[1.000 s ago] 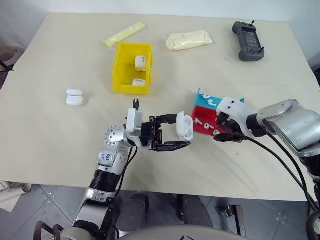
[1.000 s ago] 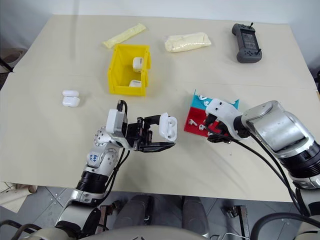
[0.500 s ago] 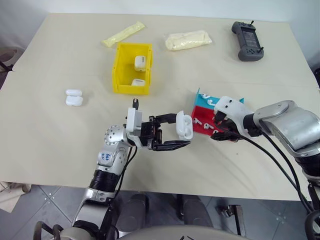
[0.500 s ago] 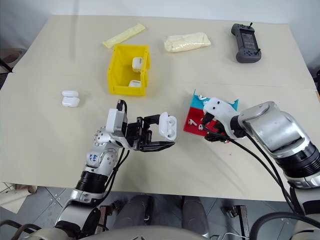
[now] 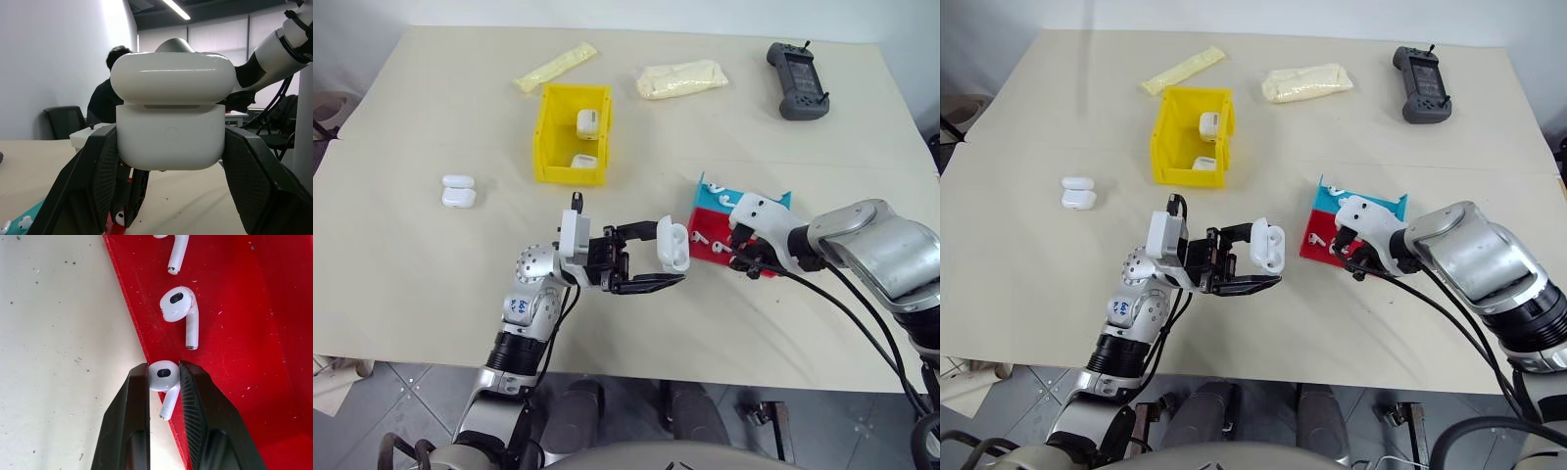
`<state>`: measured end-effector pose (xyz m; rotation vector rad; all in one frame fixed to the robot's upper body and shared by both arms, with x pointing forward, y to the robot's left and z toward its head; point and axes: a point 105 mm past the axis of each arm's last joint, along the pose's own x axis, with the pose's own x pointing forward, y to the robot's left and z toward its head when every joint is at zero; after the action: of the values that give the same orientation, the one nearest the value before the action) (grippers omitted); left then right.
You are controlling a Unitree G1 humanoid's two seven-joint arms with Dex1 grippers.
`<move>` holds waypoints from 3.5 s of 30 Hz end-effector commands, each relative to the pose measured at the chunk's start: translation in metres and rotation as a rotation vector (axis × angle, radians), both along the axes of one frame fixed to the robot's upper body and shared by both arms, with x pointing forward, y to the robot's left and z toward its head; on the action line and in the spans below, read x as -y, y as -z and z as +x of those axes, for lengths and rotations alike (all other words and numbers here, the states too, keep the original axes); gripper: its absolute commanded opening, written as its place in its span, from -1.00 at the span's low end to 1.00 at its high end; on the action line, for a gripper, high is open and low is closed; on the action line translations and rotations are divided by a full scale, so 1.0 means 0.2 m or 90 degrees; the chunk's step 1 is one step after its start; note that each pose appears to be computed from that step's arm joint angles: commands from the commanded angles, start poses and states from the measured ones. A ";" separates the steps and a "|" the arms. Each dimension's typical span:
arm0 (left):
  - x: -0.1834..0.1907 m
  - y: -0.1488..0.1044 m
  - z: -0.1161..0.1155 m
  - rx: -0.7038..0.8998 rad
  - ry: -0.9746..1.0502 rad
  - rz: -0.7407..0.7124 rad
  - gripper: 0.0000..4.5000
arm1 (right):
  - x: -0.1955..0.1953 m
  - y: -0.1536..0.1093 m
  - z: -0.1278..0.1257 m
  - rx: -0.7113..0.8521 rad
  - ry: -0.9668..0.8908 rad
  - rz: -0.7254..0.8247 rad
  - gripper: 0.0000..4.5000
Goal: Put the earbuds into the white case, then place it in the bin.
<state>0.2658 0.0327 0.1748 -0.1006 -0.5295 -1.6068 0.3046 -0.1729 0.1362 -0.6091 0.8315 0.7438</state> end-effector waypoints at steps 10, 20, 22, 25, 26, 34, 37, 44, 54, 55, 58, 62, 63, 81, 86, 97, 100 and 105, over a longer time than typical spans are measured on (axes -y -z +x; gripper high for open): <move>-0.01 -0.05 -0.04 0.010 0.050 -0.017 0.24 | 0.04 -0.15 -0.09 0.057 -0.039 0.098 -0.75; -0.02 -0.04 0.00 -0.012 0.065 0.005 0.24 | -0.11 -0.47 -0.24 0.386 -0.194 0.511 -0.75; -0.03 -0.04 0.00 -0.013 0.070 0.008 0.24 | -0.12 -0.46 -0.26 0.394 -0.188 0.549 -0.75; -0.05 -0.04 -0.01 -0.020 0.081 0.016 0.24 | -0.18 -0.54 -0.30 0.485 -0.193 0.671 -0.75; -0.06 -0.04 -0.01 -0.021 0.080 0.017 0.24 | -0.20 -0.55 -0.31 0.485 -0.190 0.697 -0.75; -0.06 -0.05 -0.01 -0.025 0.074 0.012 0.24 | -0.38 -0.56 -0.40 0.472 -0.224 0.803 -0.75; -0.06 -0.06 -0.01 -0.024 0.077 0.012 0.24 | -0.42 -0.52 -0.41 0.460 -0.225 0.814 -0.75; -0.05 -0.07 -0.01 -0.019 0.085 0.014 0.24 | -0.47 -0.48 -0.40 0.454 -0.222 0.831 -0.75; -0.03 -0.08 -0.01 -0.014 0.091 0.013 0.24 | -0.45 -0.38 -0.38 0.442 -0.175 0.834 -0.75; -0.03 -0.08 -0.01 -0.013 0.091 0.013 0.24 | -0.45 -0.37 -0.37 0.441 -0.172 0.834 -0.75; -0.03 -0.08 -0.01 -0.012 0.091 0.014 0.24 | -0.46 -0.36 -0.36 0.437 -0.170 0.839 -0.75; -0.03 -0.08 -0.01 -0.008 0.092 0.014 0.24 | -0.47 -0.36 -0.34 0.440 -0.169 0.846 -0.75; -0.03 -0.08 -0.02 -0.007 0.092 0.014 0.24 | -0.48 -0.36 -0.34 0.441 -0.169 0.846 -0.75; -0.01 -0.11 0.03 0.019 0.075 -0.005 0.24 | -0.51 -0.28 -0.29 0.325 -0.175 0.845 -0.61; 0.00 -0.10 0.04 0.024 0.073 -0.008 0.24 | -0.51 -0.32 -0.30 0.334 -0.208 0.836 0.03; 0.00 -0.09 0.05 0.022 0.066 -0.012 0.24 | -0.36 -0.40 -0.29 0.380 -0.217 0.786 0.99; -0.03 -0.04 0.05 0.008 0.052 0.010 0.24 | -0.17 -0.40 -0.30 0.417 -0.194 0.694 0.99; -0.07 0.00 0.05 0.000 0.038 0.034 0.24 | 0.13 -0.30 -0.35 0.429 -0.143 0.545 0.99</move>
<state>0.2789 0.0453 0.1726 -0.1094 -0.4706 -1.6751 0.2401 -0.1812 0.1944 -0.0773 -0.2003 0.9562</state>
